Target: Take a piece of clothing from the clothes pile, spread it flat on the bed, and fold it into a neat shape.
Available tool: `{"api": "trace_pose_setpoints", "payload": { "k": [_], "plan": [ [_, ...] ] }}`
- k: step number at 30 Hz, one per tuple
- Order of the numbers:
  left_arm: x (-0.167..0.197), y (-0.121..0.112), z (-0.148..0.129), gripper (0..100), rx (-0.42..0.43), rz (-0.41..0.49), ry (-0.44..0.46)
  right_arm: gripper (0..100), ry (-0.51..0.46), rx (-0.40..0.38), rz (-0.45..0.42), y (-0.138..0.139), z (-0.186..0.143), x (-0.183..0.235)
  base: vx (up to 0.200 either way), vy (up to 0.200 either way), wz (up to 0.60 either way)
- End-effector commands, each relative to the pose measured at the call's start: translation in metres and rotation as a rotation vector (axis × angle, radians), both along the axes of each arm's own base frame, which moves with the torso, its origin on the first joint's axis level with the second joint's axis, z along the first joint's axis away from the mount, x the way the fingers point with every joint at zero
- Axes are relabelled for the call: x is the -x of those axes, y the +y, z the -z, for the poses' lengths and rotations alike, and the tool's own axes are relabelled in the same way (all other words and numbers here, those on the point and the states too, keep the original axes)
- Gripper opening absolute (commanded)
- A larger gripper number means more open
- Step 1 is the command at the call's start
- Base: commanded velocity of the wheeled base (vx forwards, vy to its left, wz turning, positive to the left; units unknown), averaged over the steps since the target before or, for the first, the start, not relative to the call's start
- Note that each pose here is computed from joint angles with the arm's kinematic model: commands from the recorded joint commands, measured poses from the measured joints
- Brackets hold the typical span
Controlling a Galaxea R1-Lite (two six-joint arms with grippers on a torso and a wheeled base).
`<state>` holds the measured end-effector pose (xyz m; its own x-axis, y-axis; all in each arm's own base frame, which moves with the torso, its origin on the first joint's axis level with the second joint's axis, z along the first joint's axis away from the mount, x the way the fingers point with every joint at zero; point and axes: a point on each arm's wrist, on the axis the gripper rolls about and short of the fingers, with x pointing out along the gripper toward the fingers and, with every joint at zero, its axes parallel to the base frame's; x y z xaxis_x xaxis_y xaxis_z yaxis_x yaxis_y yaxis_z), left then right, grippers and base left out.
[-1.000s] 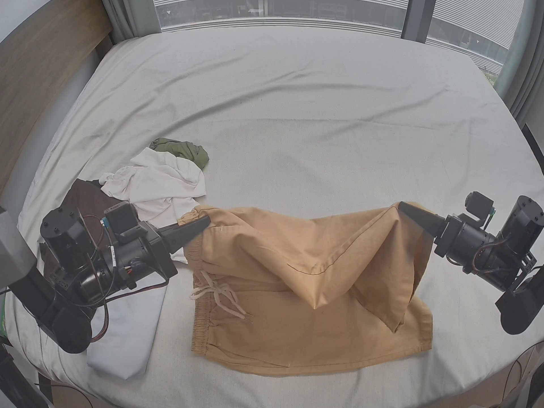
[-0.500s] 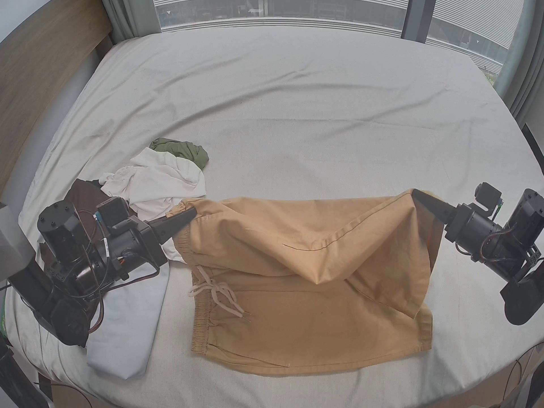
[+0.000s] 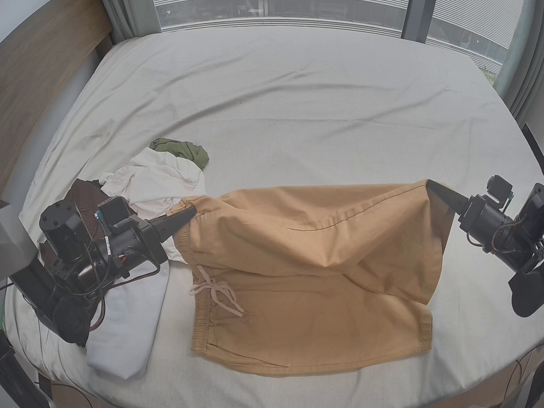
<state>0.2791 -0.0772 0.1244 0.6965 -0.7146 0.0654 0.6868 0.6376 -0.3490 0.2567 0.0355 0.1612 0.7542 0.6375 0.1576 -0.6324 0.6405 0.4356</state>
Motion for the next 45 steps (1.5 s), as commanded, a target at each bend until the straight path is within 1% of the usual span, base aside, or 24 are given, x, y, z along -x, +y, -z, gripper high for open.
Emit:
{"api": "trace_pose_setpoints", "payload": {
  "k": [1,8,14,22,24,25,27,35,45],
  "plan": [
    [-0.001,0.0,0.001,0,-0.001,-0.002,0.002,0,-0.01,-0.001,0.012,-0.005,-0.003,0.001,0.0,0.0,0.0],
    [-0.005,0.007,0.0,0,0.001,-0.025,-0.004,0,0.004,-0.015,0.02,-0.016,-0.003,-0.001,0.0,0.0,0.0],
    [-0.007,0.006,0.003,0,-0.005,-0.027,-0.001,0,0.005,-0.014,0.025,-0.022,-0.003,-0.001,0.0,0.0,0.0],
    [-0.007,0.006,0.01,0,-0.057,-0.026,-0.019,0,-0.012,-0.015,0.055,-0.03,-0.007,-0.005,0.0,0.0,0.0],
    [-0.007,0.005,0.01,0,-0.058,-0.024,-0.019,0,-0.013,-0.016,0.055,-0.03,-0.007,-0.005,0.0,0.0,0.0],
    [-0.004,0.005,0.012,0,-0.065,-0.018,-0.014,0,-0.001,-0.032,0.05,-0.029,-0.008,-0.005,0.0,0.0,0.0],
    [-0.002,0.004,0.012,0,-0.07,-0.011,-0.016,0,0.003,-0.038,0.049,-0.029,-0.008,-0.005,0.0,0.0,0.0],
    [-0.004,0.006,0.0,0,-0.055,-0.02,-0.059,0,0.003,-0.038,0.055,-0.03,-0.008,-0.005,0.0,0.0,0.0],
    [-0.006,0.007,-0.012,0,-0.04,-0.035,-0.108,0,-0.023,-0.041,0.063,-0.031,-0.013,-0.008,0.0,0.0,0.0]
  ]
}}
